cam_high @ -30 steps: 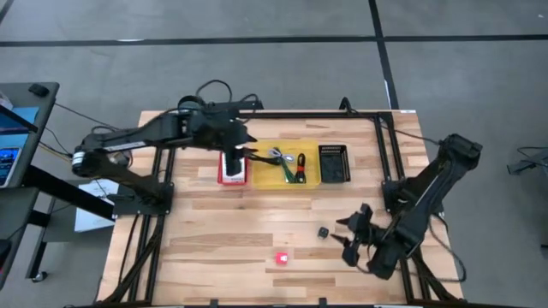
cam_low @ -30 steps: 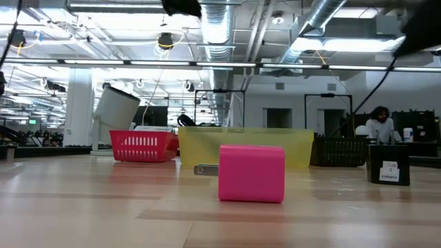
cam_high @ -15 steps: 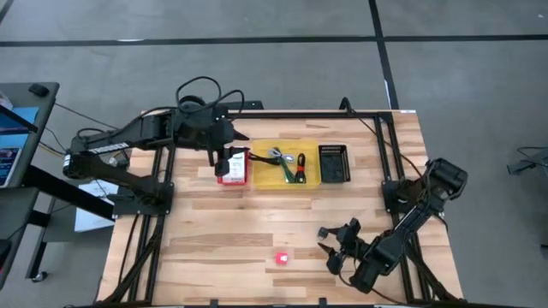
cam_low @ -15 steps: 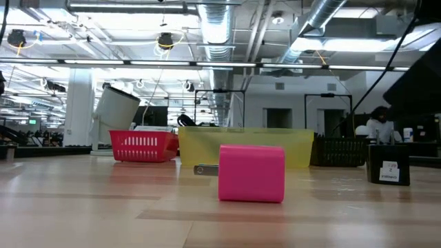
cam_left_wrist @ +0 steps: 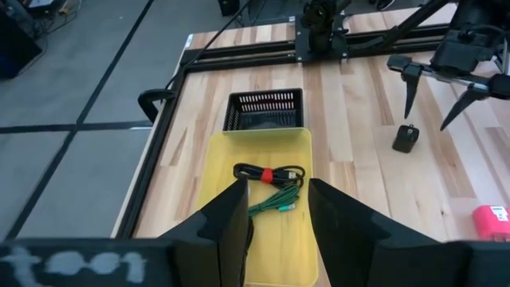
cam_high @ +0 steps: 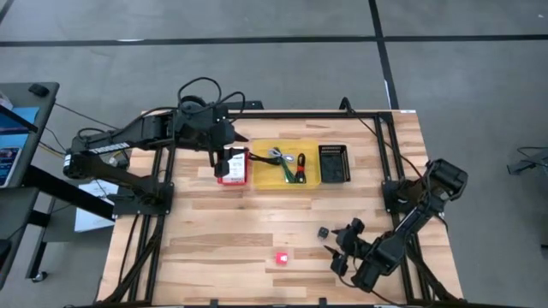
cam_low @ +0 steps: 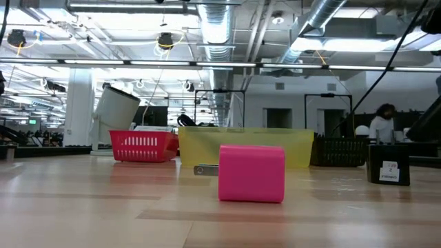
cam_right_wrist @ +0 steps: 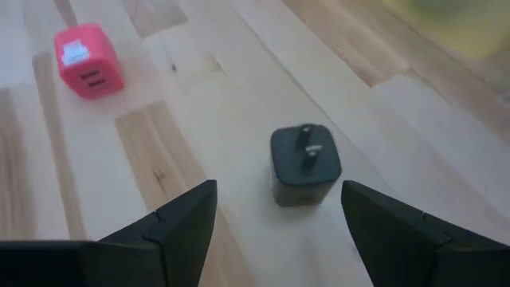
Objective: Pick and place items into bin
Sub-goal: Put the black charger adapter into the black bin
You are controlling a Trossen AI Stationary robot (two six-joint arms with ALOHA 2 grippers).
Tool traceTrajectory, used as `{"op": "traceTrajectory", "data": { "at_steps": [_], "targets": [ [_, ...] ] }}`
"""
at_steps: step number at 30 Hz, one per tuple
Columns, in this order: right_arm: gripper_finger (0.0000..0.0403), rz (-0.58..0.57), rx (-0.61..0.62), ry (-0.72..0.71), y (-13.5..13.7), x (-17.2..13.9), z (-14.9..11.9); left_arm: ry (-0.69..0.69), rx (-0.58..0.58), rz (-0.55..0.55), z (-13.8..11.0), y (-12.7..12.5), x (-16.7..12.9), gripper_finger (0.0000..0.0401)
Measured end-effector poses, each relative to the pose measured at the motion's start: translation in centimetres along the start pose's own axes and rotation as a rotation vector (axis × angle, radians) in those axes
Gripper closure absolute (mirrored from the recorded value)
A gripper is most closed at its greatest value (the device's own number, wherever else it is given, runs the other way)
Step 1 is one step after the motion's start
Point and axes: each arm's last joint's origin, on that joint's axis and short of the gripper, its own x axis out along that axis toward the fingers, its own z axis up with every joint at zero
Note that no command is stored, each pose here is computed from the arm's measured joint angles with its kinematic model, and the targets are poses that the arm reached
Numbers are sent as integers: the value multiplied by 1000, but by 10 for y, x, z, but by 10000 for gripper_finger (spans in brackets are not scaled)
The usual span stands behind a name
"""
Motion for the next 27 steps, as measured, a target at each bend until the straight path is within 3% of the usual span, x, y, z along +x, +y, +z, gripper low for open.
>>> {"op": "traceTrajectory", "data": {
  "at_steps": [27],
  "targets": [
    [136, -34, -40, 36, -4, 6, 5, 23, 3, -40, -1, -11, -1, 275]
  ]
}}
